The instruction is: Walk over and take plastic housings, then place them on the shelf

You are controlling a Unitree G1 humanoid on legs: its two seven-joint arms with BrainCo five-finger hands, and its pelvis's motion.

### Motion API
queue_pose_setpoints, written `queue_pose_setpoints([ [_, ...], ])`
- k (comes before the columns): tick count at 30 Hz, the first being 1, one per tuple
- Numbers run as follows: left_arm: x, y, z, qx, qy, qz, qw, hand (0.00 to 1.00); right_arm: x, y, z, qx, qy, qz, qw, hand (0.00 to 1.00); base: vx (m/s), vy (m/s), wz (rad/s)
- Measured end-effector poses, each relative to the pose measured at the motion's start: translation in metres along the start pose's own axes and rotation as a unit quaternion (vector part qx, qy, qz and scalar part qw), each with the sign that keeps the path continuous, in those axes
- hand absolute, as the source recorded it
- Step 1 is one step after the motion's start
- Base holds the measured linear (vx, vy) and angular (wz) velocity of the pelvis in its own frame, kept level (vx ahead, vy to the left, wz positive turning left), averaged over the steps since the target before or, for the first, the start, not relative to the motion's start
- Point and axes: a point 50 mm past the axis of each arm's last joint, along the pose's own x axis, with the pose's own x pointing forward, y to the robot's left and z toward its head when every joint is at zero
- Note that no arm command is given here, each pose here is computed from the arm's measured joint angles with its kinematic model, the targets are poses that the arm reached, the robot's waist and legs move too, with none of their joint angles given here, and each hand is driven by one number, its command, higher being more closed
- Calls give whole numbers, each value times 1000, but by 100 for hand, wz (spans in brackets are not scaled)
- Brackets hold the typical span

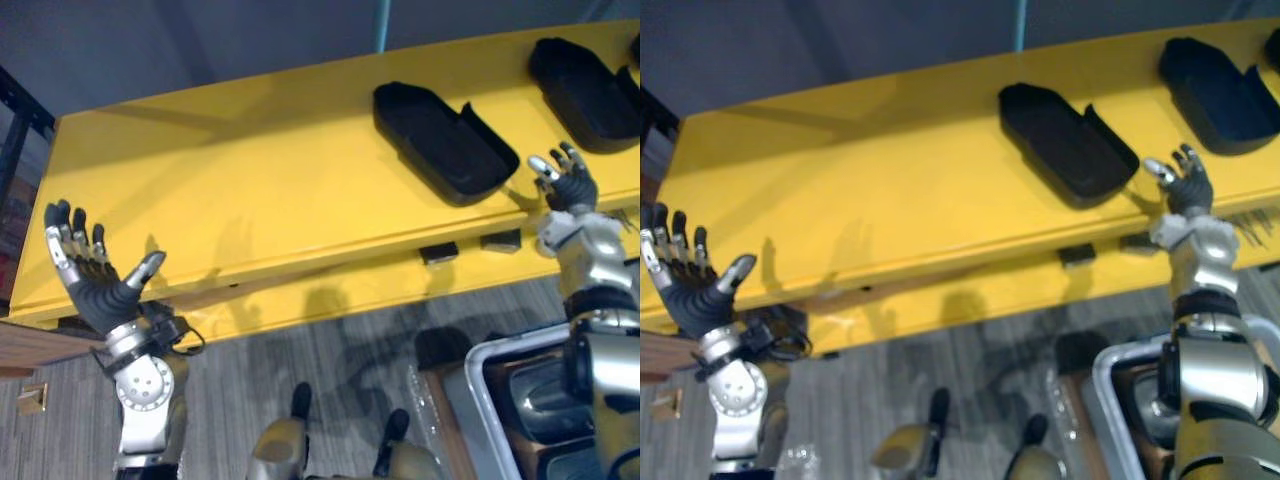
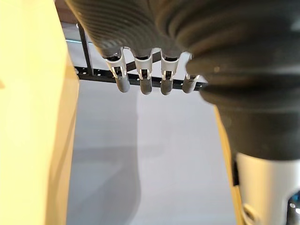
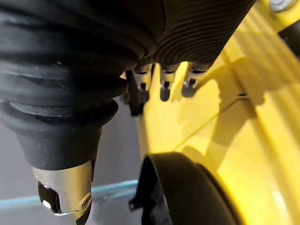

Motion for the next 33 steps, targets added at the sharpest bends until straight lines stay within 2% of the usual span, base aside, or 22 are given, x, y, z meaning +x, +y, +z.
queue_pose_setpoints([
  [9,3,-1,2,12,-4,-34,999,0,-14,13,-26,-34,15,71,997,0,2,-17,-6],
  [18,3,-3,1,13,-1,-53,998,0,-21,22,-40,-53,31,104,993,0,0,0,0],
  [33,4,-1,0,-1,5,-46,999,0,-20,27,-38,-64,22,117,991,0,0,0,0],
])
